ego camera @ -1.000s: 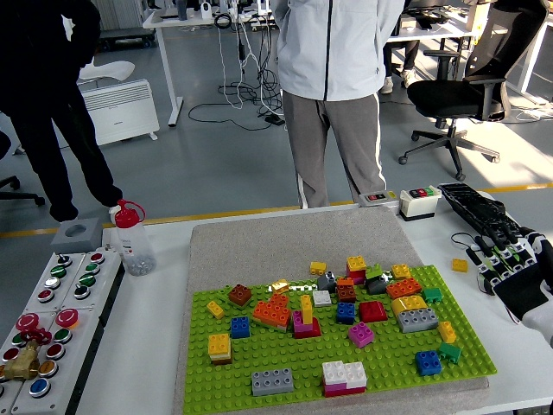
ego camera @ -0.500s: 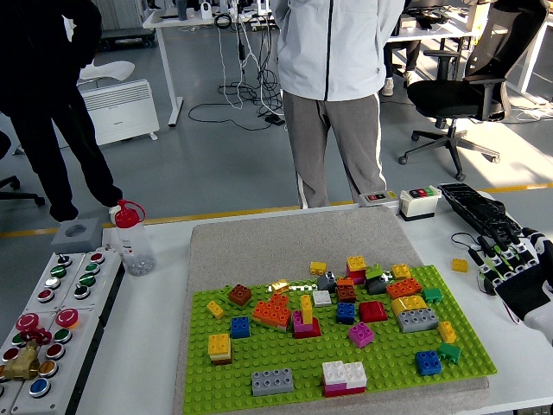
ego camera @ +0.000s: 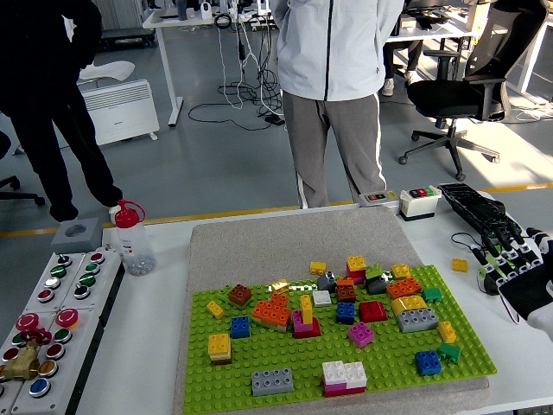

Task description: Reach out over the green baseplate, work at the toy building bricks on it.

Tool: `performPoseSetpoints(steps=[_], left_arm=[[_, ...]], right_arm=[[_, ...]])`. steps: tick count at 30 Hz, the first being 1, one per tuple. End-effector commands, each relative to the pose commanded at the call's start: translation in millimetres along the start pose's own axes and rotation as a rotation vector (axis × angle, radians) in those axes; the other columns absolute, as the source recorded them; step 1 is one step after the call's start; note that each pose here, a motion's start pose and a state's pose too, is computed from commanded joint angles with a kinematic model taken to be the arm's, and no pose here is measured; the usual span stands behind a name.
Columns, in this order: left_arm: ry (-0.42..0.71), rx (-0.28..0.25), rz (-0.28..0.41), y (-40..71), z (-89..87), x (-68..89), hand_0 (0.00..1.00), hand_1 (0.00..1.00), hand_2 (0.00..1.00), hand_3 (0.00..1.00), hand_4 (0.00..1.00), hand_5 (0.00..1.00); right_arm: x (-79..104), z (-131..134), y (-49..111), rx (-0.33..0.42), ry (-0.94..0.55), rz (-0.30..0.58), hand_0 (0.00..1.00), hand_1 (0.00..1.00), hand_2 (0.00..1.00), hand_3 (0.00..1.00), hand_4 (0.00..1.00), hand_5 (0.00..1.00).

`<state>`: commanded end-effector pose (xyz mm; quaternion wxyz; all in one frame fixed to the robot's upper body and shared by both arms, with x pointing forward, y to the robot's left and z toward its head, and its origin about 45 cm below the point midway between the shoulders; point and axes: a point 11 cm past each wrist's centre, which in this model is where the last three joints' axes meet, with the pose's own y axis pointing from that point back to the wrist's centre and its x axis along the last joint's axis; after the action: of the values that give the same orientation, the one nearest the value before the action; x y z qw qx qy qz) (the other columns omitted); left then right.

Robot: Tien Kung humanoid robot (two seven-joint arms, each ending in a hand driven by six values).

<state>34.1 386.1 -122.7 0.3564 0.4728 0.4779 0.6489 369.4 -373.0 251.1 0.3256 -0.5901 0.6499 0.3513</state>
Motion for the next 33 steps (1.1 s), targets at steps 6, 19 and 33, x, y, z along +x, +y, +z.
performPoseSetpoints(steps=[6, 19, 33], left_arm=[[0.002, 0.0, -0.003, 0.1, 0.5, -1.4, 0.728, 0.785, 0.816, 0.671, 0.476, 0.998], [-0.002, 0.007, 0.002, -0.2, -2.8, 0.3, 0.728, 0.786, 0.816, 0.674, 0.478, 0.998], [-0.004, 0.009, 0.0, -0.1, -3.1, -0.5, 0.729, 0.785, 0.816, 0.673, 0.477, 0.998]], right_arm=[[-0.4, -0.4, -0.3, -0.001, 0.001, 0.0, 0.795, 0.757, 0.765, 0.756, 0.528, 0.418], [3.5, 1.1, 1.1, -0.008, -0.002, 0.011, 0.795, 0.756, 0.762, 0.755, 0.527, 0.414], [-2.1, -1.4, -0.8, -0.004, 0.001, -0.004, 0.794, 0.755, 0.761, 0.753, 0.527, 0.415]])
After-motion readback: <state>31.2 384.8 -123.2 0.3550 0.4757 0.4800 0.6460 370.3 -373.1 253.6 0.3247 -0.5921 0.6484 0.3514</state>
